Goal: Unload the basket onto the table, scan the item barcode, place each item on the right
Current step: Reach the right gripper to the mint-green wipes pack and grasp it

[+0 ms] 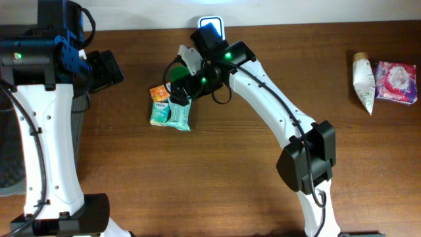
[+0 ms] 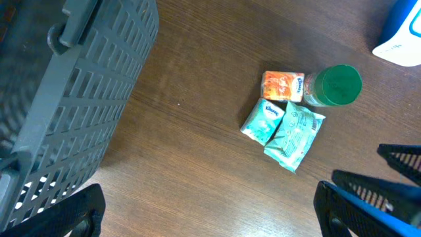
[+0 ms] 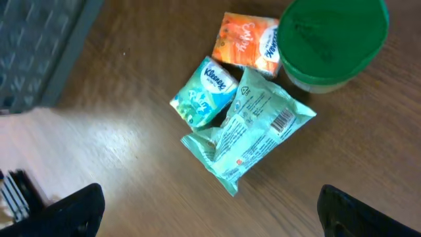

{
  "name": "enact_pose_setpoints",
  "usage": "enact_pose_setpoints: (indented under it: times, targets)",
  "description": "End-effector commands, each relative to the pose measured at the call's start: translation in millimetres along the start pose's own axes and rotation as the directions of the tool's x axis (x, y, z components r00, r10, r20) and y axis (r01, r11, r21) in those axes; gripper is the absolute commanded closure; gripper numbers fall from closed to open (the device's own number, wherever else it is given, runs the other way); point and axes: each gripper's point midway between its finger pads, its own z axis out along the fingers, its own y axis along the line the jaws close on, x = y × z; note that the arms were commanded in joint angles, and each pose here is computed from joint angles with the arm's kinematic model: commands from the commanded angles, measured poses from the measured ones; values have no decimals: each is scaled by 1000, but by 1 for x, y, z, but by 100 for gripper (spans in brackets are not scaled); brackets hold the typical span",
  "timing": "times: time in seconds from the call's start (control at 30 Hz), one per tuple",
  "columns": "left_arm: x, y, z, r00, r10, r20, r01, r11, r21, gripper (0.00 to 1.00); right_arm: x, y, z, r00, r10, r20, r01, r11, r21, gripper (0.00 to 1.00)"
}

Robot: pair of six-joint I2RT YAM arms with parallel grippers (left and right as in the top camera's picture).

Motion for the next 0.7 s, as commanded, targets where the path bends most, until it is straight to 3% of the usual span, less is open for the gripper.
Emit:
enact_pose_setpoints:
  times: [0.0, 0.23, 0.33, 0.43, 0.53, 0.67]
  targets:
    - [0, 2, -7, 1000, -10, 17, 10, 1000, 3, 1, 14, -19, 38, 972, 224, -64, -223, 974, 29, 1]
    - [0, 2, -7, 1000, -10, 17, 10, 1000, 3, 1, 49, -49, 95, 912, 368, -180, -357, 930, 88, 1]
    - [0, 2, -6, 1000, -10, 17, 10, 1000, 3, 1, 53, -47, 107, 913, 359, -194, -348, 933, 89, 42]
    - [0, 2, -7, 1000, -10, 17, 10, 1000, 3, 1, 59, -44, 127, 919, 344, -191, -322, 937, 138, 45]
    - [0, 2, -6, 1000, -10, 17, 10, 1000, 3, 1, 66, -48, 129, 921, 342, -187, -303, 930, 208, 57]
    - [0, 2, -6, 1000, -10, 17, 10, 1000, 3, 1, 74, -72, 93, 903, 388, -184, -311, 887, 341, 58]
